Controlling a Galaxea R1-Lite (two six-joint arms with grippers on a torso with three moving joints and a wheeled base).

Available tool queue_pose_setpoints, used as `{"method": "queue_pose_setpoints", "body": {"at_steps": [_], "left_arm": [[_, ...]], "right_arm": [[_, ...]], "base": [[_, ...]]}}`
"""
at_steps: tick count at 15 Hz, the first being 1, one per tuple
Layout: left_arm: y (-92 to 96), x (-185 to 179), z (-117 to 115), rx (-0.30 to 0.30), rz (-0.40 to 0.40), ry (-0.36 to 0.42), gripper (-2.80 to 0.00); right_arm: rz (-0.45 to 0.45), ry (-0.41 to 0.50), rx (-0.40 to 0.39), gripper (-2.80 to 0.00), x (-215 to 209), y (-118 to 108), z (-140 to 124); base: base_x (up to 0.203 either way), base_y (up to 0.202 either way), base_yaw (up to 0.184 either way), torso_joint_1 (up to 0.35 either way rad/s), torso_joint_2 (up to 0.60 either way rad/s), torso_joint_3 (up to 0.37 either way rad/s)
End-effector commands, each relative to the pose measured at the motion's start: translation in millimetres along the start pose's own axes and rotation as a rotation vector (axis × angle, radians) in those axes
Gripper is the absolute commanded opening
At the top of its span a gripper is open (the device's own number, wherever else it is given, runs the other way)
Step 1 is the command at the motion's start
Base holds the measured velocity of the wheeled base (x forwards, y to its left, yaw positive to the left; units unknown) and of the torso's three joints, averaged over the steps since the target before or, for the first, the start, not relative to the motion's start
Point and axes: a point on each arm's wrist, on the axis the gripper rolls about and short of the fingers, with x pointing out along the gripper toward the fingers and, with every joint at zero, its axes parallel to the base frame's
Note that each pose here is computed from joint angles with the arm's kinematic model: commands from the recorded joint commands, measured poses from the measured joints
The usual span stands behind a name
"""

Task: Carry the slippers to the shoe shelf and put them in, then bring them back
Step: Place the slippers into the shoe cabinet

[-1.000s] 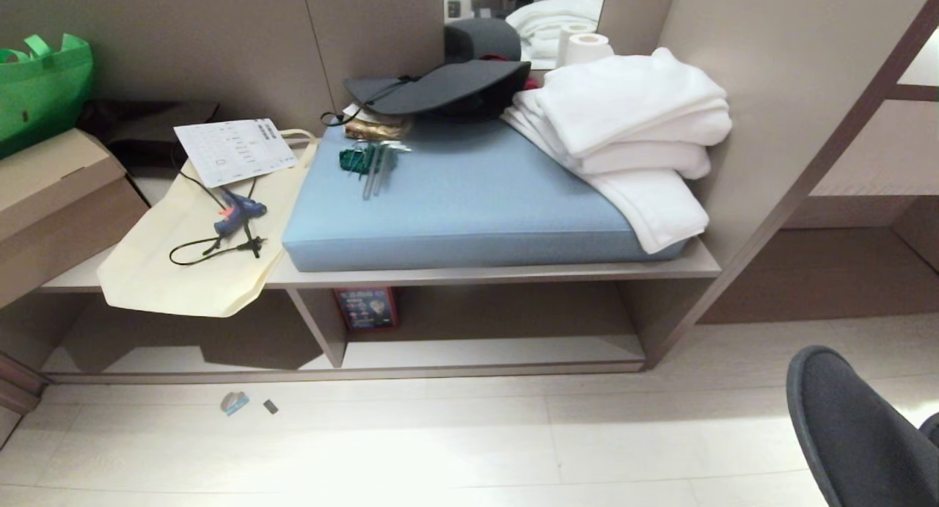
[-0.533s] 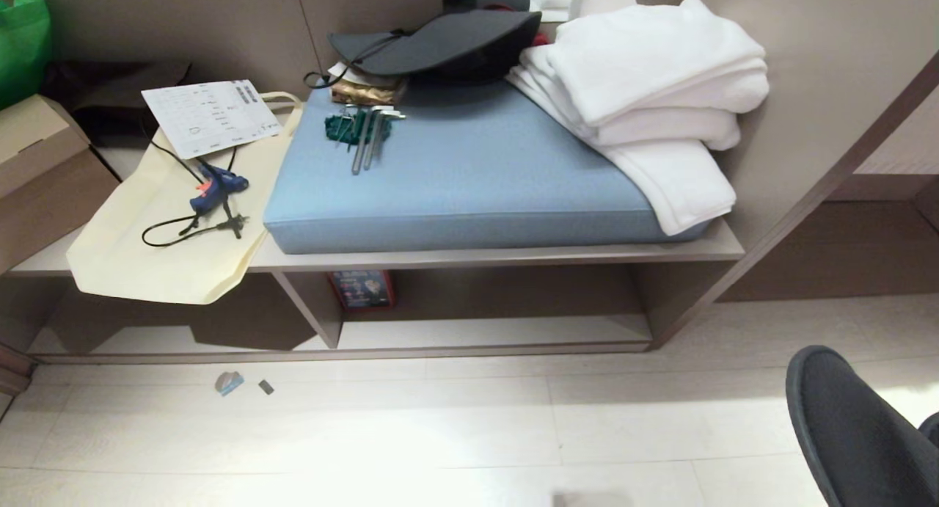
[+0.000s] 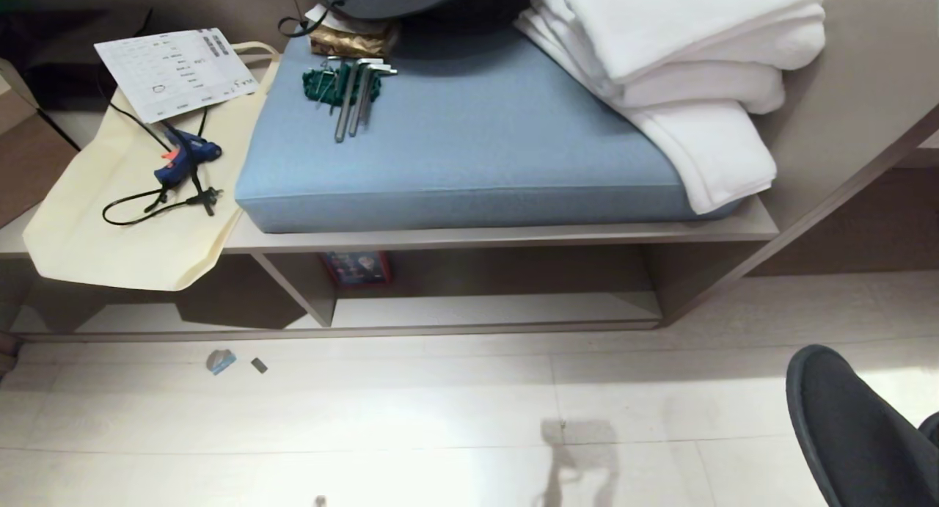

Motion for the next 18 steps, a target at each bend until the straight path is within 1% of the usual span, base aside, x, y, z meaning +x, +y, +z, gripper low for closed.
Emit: {"method": "queue_pose_setpoints", "body": {"at_steps": [1,18], "left_arm": [[0.0,0.1,0.0,0.000,0.001,0.001,-2.80],[0.0,0.1,0.0,-0.001,0.001,0.001,-2.80]], "right_arm": [[0.000,0.000,-0.001,-2.80,0.0,0.0,0.0],[0.001,0.001,0.000,-2.80,0.1,0.0,0.0]], "base": [[0.000,0.000,0.000,0.006,0.01,-0.198],[0.000,0.000,0.000,0.002,0.00,-0.198]]}}
